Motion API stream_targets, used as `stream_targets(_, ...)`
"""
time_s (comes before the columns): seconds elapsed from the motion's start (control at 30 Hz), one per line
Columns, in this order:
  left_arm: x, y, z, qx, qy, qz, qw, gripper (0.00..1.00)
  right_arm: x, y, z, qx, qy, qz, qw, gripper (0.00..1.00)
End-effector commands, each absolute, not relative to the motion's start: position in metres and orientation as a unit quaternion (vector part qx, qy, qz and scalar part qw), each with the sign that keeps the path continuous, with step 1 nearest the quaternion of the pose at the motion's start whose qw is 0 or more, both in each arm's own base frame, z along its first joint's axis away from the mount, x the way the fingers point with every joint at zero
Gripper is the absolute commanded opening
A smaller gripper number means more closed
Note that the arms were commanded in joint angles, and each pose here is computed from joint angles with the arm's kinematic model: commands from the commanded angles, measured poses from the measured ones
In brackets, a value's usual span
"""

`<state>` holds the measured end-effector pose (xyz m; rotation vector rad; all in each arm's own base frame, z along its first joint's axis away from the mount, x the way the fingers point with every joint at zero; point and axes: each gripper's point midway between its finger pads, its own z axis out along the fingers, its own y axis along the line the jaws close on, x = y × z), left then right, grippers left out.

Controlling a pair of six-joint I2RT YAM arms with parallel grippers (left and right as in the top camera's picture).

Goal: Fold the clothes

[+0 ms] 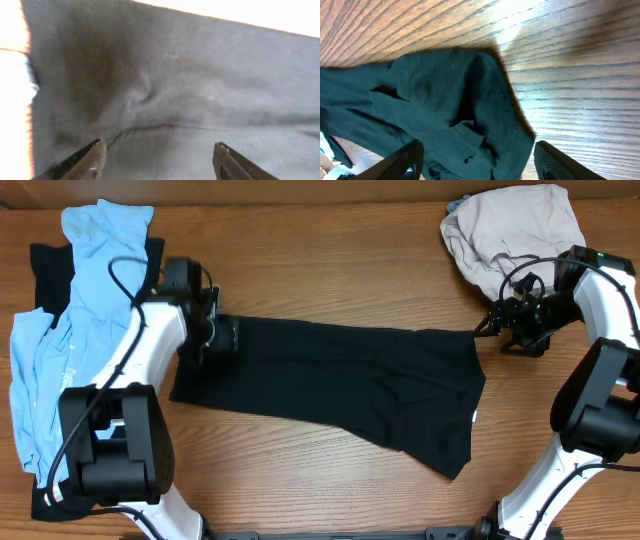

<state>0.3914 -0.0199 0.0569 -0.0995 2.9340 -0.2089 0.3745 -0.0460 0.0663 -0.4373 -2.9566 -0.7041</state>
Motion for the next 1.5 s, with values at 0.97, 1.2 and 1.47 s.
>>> stream_targets(0.97, 0.362, 0.043, -0.028, 0.007, 0.997, -0.070, -0.034, 0.65, 0.370, -0.051, 0.078, -0.137, -0.969, -0.205, 0.029, 0.76)
stream_targets(1.2, 0.354, 0.042, -0.044, 0.004, 0.995, -0.074, -0.060, 0.19, 0.370, -0.051, 0.078, -0.138, -0.969, -0.205, 0.029, 0.76)
stream_targets(1.47, 0.357, 0.041, -0.031, 0.004, 0.995, -0.079, -0.065, 0.04, 0.370, -0.048, 0.080, -0.140, -0.966, -0.215, 0.029, 0.75)
